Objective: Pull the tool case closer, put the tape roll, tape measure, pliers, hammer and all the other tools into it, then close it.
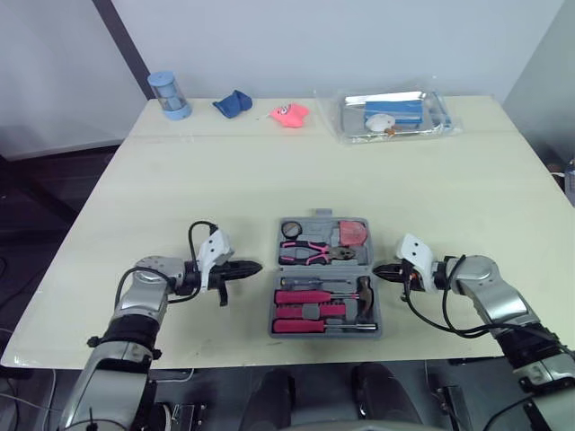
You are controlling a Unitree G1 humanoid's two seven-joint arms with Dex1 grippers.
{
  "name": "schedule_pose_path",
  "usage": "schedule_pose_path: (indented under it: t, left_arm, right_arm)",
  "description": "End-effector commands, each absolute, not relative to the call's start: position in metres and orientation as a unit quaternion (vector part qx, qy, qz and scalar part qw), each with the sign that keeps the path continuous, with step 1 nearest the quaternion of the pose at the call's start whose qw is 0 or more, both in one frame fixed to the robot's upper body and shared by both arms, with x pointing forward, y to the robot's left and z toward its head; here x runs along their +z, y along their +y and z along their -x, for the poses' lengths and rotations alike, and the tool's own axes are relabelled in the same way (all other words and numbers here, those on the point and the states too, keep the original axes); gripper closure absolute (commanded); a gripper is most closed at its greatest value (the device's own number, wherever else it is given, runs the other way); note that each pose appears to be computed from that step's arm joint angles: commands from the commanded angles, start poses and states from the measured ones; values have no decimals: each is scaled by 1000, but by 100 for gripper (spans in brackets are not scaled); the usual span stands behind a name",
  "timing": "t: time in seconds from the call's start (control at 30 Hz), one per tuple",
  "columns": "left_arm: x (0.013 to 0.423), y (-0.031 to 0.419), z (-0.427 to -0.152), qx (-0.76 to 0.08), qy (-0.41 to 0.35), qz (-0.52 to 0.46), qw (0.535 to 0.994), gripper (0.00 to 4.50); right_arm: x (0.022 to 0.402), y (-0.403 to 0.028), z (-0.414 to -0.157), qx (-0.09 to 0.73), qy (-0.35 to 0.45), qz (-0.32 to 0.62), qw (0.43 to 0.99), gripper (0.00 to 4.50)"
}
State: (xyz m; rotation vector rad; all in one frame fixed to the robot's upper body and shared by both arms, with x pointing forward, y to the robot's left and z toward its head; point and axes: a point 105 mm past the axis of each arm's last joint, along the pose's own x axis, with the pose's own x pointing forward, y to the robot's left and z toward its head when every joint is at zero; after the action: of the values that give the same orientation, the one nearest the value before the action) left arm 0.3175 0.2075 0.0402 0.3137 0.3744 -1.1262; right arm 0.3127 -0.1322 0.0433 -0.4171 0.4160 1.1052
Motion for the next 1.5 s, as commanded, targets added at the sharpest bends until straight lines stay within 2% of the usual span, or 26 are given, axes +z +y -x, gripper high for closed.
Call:
schedule_pose_path:
  t: [0.03,0.23,1.27,1.5]
  left_arm:
    - [38,203,-317,-542,175,-153,807,443]
    - [34,194,-315,-563,180,-150,793,443]
    - [32,159,-323,-589,159,-138,780,443]
    - [33,147,-314,-617,163,-126,760,443]
  right_arm:
    - [55,-123,-313,526,170,200,809,450]
    - [56,-117,-314,527,165,203,809,450]
    - [59,-107,-315,537,163,194,805,450]
    - [58,-111,-308,544,177,183,799,450]
